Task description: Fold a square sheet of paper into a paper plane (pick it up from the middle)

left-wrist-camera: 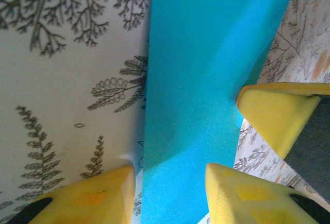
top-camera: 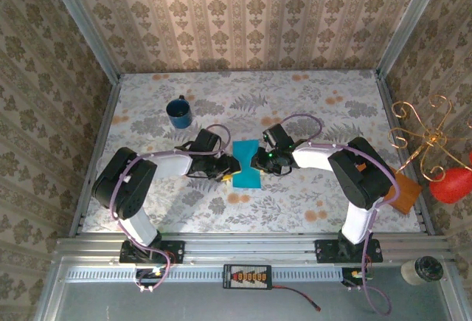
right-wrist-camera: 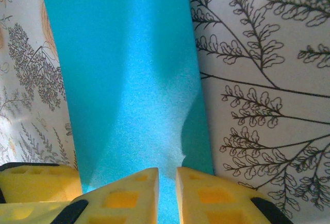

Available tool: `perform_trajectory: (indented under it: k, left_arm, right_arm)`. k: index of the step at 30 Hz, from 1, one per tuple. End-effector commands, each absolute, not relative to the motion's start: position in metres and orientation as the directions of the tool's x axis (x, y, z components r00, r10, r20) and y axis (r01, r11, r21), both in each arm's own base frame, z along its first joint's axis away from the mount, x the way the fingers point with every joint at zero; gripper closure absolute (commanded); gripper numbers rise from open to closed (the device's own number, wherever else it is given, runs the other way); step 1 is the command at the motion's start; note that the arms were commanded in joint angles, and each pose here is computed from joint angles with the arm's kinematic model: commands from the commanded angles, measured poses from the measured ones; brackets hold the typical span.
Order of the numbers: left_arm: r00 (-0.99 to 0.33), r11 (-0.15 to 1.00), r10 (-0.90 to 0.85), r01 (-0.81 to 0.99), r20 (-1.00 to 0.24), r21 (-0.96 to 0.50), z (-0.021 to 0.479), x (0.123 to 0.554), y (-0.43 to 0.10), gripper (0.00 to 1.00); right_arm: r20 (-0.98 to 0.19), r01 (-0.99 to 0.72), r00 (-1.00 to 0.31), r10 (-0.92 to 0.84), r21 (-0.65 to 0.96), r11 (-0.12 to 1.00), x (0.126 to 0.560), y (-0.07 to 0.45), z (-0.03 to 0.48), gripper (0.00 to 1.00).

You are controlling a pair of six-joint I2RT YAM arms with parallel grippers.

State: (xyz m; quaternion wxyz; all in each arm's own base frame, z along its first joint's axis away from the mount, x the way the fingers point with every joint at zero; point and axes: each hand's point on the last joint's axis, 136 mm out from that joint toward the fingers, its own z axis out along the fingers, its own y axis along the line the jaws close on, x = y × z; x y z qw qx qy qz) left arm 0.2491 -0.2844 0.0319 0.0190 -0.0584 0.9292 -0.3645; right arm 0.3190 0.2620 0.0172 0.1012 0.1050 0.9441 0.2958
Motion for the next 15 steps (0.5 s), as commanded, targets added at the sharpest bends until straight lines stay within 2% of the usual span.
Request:
perform_trajectory:
  k: [1,12,15]
  left_arm:
    - [-0.996,0.713,-0.088,-0.065,0.003,-0.699,0.035,0.25,-0.291,0.61]
    - [-0.995,0.676,-0.1,-0.077,0.013,-0.733,0.041,0.263,-0.289,0.64]
    - [-0.995,0.636,-0.097,-0.082,0.026,-0.767,0.048,0.268,-0.292,0.64]
  right_arm:
    - [-0.078,0.187,-0.959,0.272,0.547,0.816,0.31,0.254,-0.002,0.81]
    - [-0.08,0.191,-0.958,0.276,0.54,0.82,0.31,0.252,-0.003,0.81]
    - [-0.081,0.191,-0.958,0.276,0.54,0.82,0.31,0.252,-0.003,0.81]
